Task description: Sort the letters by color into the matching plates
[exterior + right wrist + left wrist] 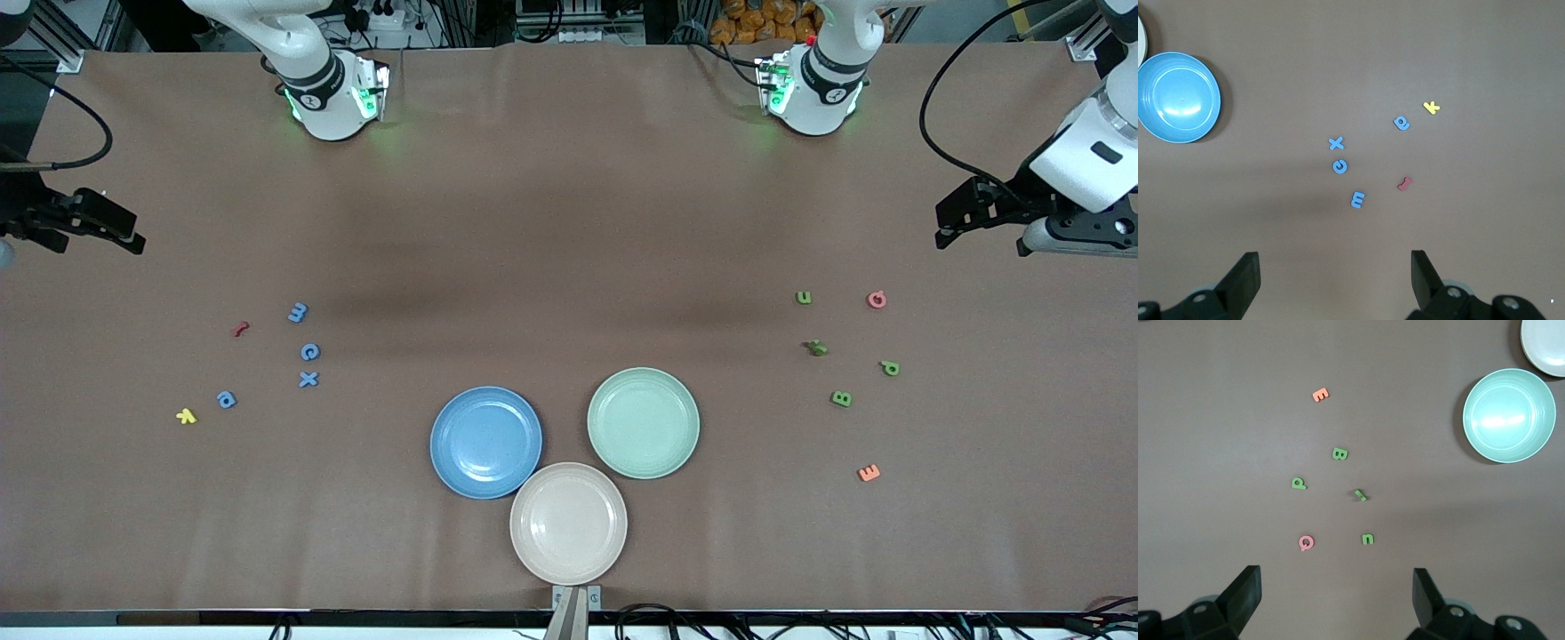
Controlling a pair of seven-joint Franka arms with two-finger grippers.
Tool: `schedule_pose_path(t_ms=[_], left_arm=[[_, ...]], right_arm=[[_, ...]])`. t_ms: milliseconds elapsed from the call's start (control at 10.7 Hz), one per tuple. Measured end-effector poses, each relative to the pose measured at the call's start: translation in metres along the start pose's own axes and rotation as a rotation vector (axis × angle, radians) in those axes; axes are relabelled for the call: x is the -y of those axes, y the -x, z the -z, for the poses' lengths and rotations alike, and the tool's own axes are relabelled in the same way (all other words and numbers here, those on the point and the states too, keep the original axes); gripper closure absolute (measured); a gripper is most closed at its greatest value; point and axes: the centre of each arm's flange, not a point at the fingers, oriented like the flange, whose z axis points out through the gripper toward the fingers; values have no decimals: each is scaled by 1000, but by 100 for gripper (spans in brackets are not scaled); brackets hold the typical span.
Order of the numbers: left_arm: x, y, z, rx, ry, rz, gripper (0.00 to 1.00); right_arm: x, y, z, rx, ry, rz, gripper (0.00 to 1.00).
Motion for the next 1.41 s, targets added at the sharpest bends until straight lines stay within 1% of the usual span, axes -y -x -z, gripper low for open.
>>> schedule_pose_path(t_ms=[281,469,656,1031,1219,1406], left_arm=[[1,0,-15,28,9,17,0],[1,0,-44,38,11,38,0],[1,3,-78,30,10,42,0],[8,17,-132,51,8,63,0],[20,23,-154,53,7,87,0],[26,27,-184,83,10,99,0]], right_arm=[[-1,0,0,0,0,-3,0],[-8,0,-1,2,0,-15,0],[-11,-1,-2,5,0,-19,0],[-18,-1,-3,7,0,-33,0],[-22,-3,-12,3,-9,-41,0],[-32,-6,-29,9,-22,-62,0]])
